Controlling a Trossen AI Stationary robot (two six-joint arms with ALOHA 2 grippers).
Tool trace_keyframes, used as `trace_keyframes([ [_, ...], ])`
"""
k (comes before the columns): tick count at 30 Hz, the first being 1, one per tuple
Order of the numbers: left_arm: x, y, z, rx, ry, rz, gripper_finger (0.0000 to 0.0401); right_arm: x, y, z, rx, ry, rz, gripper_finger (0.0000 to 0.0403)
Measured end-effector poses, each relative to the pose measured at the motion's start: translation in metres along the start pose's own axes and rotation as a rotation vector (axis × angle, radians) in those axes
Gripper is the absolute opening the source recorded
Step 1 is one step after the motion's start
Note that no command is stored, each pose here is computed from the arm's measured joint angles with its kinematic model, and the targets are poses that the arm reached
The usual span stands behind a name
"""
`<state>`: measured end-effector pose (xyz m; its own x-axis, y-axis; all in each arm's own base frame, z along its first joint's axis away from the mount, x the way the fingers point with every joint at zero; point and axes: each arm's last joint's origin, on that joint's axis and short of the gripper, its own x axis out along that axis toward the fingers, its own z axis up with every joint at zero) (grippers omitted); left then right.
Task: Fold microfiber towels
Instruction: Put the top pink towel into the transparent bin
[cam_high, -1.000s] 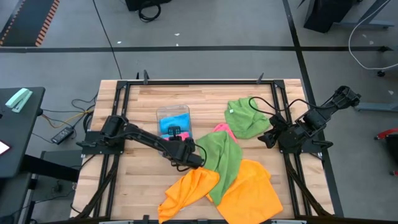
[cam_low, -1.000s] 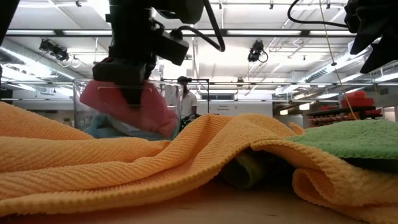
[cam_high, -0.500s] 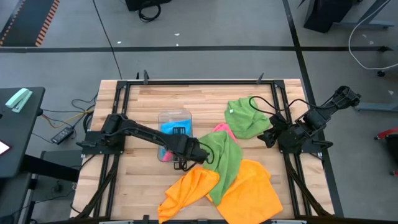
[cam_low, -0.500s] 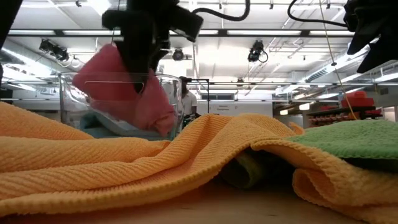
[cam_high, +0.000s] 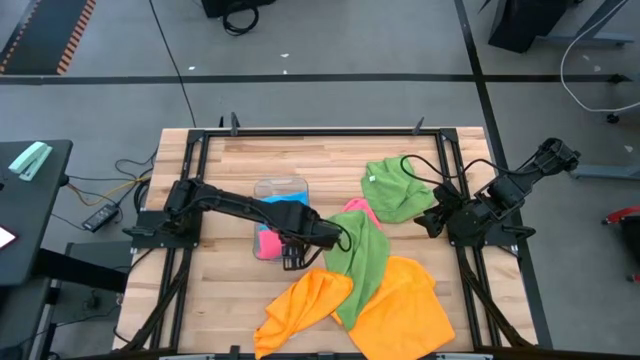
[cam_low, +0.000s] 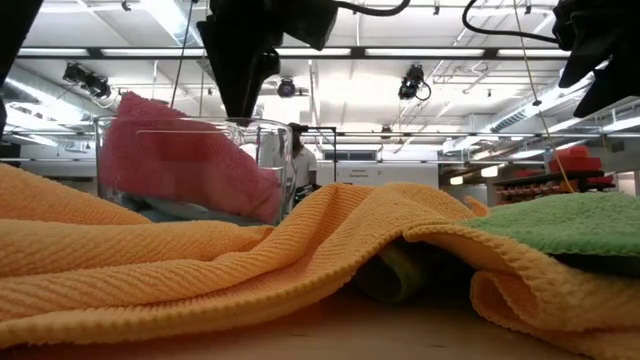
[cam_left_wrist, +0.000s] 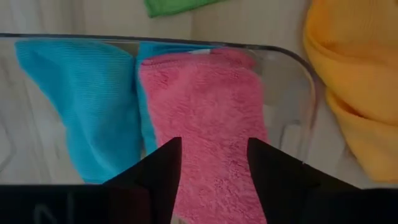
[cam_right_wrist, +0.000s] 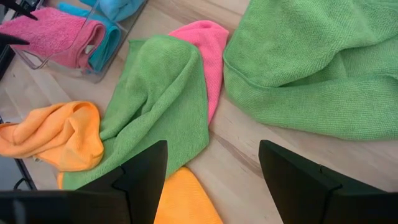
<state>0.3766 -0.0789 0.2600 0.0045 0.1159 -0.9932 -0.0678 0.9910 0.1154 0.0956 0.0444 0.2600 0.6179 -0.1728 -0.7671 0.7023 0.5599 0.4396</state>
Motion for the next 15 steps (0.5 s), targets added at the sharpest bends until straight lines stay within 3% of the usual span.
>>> trace_keyframes([
  [9,0.009,-0.009,-0.008,0.093,0.059,-0.047,0.0288,0.000,0.001,0.001,0.003,-0.031,0.005,0.0262],
  [15,0.013,-0.002,-0.006,0.091,0.073,-0.075,0.0297,0.000,0.002,0.001,0.002,-0.035,0.013,0.0262],
])
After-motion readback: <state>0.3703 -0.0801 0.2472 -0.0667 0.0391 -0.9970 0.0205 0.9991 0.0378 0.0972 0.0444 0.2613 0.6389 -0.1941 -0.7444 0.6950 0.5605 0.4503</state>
